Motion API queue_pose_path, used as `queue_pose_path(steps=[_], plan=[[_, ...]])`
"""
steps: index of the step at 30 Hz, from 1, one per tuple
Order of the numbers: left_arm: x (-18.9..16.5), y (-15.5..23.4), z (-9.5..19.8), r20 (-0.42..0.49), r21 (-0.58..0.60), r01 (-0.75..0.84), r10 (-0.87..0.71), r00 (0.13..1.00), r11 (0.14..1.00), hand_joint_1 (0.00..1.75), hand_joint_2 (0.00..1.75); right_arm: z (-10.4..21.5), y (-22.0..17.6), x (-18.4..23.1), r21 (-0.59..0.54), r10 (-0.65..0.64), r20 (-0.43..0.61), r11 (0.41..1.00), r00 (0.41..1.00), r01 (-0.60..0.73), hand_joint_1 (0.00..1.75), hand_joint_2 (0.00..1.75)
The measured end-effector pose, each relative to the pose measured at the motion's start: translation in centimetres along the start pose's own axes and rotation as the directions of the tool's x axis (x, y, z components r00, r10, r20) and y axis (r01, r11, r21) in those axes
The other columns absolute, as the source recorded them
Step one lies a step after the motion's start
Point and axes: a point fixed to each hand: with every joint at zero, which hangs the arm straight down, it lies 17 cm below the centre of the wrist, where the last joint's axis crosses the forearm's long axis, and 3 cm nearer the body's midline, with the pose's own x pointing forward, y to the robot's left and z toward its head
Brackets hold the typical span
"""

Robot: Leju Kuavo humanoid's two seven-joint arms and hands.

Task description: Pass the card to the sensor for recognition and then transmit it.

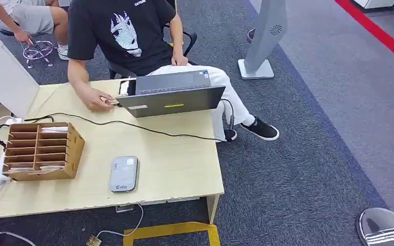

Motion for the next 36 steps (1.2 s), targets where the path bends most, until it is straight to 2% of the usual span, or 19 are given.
queue_pose_path(steps=[5,11,22,28,36], plan=[[0.6,-3.2,0.2,-0.019,-0.052,-0.031,0.03,0.999,0.998,0.0,1.75,0.0,-0.1,0.2,-0.004,0.017,0.01,1.0,1.0,-0.017,0.0,1.75],[3.3,-5.9,0.2,0.006,-0.103,-0.072,0.073,0.997,0.992,0.0,1.75,0.0,-0.2,0.4,-0.006,0.023,0.015,1.0,1.0,-0.023,0.0,1.75],[12.2,-9.3,0.1,0.131,-0.189,-0.125,0.151,0.98,0.974,0.0,1.75,-0.1,-0.5,0.7,-0.018,0.03,0.024,0.999,0.999,-0.029,0.0,1.75],[16.6,-10.1,0.5,0.223,-0.22,-0.092,0.142,0.964,0.971,0.0,1.75,-0.1,-0.7,1.0,-0.026,0.022,0.026,0.999,0.999,-0.022,0.0,1.75],[17.8,-10.1,0.3,0.332,-0.204,0.011,0.059,0.942,0.979,0.0,1.75,-0.1,-0.8,1.1,-0.026,0.019,0.027,0.999,0.999,-0.019,0.0,1.75]])
